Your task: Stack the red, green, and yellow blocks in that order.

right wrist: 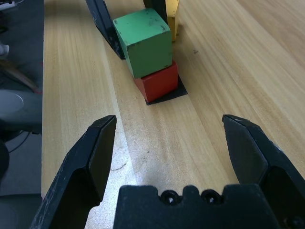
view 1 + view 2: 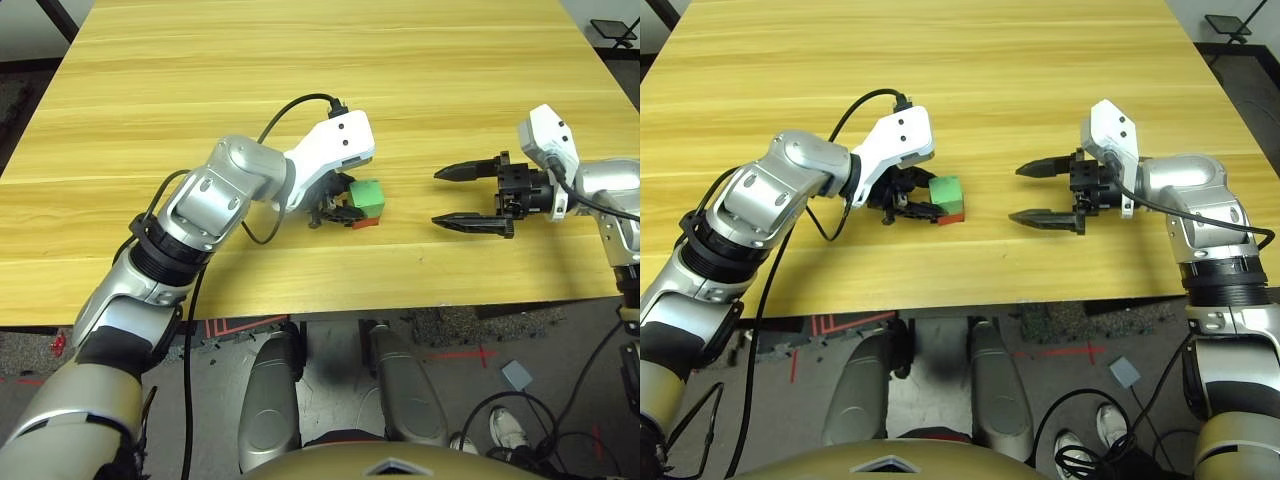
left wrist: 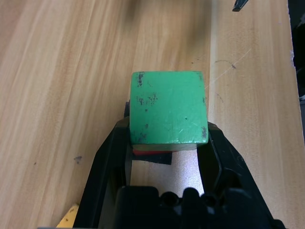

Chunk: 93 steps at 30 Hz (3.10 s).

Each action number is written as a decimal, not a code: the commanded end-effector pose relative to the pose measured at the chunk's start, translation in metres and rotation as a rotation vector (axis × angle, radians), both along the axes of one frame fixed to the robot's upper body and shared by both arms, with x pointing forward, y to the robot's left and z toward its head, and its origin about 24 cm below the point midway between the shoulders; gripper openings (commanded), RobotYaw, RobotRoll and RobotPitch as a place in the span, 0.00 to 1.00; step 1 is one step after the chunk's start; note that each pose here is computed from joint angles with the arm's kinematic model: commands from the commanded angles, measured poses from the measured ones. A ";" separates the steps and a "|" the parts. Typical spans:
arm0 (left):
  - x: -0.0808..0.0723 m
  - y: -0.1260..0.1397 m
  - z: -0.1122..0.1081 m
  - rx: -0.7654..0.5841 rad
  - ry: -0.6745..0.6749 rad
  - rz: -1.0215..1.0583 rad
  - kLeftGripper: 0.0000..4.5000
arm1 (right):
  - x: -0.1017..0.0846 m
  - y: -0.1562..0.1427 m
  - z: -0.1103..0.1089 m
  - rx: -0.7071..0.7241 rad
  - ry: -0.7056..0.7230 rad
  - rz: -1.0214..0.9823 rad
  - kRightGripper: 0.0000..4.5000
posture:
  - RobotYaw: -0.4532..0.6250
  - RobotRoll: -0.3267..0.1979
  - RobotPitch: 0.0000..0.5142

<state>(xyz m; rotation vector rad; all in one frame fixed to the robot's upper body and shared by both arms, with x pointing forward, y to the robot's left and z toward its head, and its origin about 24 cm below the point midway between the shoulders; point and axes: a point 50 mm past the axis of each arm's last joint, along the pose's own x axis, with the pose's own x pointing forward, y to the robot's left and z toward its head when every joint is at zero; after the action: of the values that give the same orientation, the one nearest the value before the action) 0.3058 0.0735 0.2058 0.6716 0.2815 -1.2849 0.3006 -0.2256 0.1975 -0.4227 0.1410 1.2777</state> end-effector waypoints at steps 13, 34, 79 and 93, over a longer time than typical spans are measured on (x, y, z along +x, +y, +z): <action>-0.009 0.015 0.020 -0.015 -0.054 -0.088 0.99 | -0.003 -0.003 0.002 0.006 -0.001 0.006 1.00 | 0.48 0.66 0.50; 0.051 0.083 0.027 0.139 -0.196 -0.260 0.99 | -0.003 -0.001 0.010 0.016 0.008 0.018 1.00 | 0.46 0.58 0.49; 0.011 0.066 0.081 0.041 -0.008 -0.015 0.43 | 0.002 0.001 -0.001 0.018 0.029 0.002 1.00 | 0.52 0.64 0.47; -0.006 0.021 0.066 -0.064 0.086 -0.024 0.43 | 0.003 0.002 -0.003 0.027 0.033 0.000 1.00 | 0.51 0.65 0.48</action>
<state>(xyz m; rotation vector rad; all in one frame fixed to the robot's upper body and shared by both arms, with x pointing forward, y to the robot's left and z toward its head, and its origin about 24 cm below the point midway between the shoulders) 0.3036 0.0984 0.2778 0.5692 0.2826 -1.3267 0.3046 -0.2230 0.1961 -0.3713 0.1436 1.2839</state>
